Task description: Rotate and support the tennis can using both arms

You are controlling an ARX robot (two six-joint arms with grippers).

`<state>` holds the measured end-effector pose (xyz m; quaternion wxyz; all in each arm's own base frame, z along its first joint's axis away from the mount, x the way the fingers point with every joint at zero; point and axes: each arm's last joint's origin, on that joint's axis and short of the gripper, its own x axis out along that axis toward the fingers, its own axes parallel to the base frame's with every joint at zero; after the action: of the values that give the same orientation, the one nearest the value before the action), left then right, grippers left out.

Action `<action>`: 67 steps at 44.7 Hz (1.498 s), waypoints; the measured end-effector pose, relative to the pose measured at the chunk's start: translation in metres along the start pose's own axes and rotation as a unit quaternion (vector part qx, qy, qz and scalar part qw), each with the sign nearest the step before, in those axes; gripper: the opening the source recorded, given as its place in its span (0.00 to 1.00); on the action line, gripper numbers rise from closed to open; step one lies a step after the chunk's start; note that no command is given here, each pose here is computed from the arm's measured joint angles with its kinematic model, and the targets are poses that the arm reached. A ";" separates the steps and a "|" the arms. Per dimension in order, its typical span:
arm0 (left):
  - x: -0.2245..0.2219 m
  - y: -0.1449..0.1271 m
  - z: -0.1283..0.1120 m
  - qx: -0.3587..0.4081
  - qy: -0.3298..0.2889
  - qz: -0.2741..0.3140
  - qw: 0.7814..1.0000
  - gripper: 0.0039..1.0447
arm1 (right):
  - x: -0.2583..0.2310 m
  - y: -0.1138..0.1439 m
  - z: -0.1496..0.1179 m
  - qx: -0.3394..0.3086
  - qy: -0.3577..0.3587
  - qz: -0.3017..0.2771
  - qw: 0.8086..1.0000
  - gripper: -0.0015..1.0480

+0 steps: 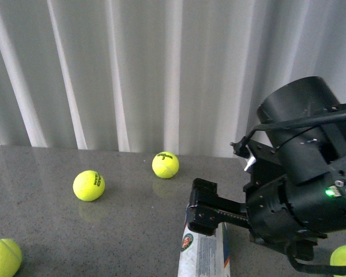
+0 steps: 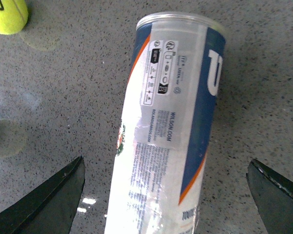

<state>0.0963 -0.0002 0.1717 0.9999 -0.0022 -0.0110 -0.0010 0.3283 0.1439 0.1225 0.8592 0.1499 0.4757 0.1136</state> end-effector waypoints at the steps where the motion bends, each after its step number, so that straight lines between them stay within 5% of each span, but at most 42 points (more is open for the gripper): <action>1: 0.000 0.000 0.000 0.000 0.000 0.000 1.000 0.94 | 0.003 0.001 0.000 -0.001 0.004 -0.002 1.000 0.93; 30: 0.000 0.000 0.000 0.000 0.000 0.000 1.000 0.94 | 0.078 0.007 -0.009 -0.062 0.076 -0.050 0.994 0.93; 42: 0.000 0.000 0.000 0.000 0.000 0.000 1.000 0.94 | 0.070 0.004 -0.006 -0.234 0.016 -0.065 0.970 0.60; 49: 0.000 0.000 0.000 0.000 0.000 0.000 1.000 0.94 | 0.053 0.007 0.003 -0.394 -0.022 -0.034 0.918 0.47; 56: 0.000 0.000 0.000 0.000 0.000 0.000 1.000 0.94 | 0.039 0.013 0.016 -0.530 -0.062 -0.009 0.846 0.37; 58: 0.000 0.000 0.000 0.000 0.000 0.000 1.000 0.94 | 0.037 0.014 0.017 -0.571 -0.067 0.002 0.818 0.35; 63: 0.000 0.000 0.000 0.000 0.000 0.000 1.000 0.94 | 0.034 0.015 0.017 -0.698 -0.074 0.041 0.711 0.28; 67: 0.000 0.000 0.000 0.000 0.000 0.000 1.000 0.94 | 0.037 0.013 0.015 -0.751 -0.076 0.055 0.654 0.26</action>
<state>0.0963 -0.0002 0.1717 0.9999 -0.0022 -0.0110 -0.0010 0.3597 0.1667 0.1055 0.7042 -0.5125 0.1523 0.4672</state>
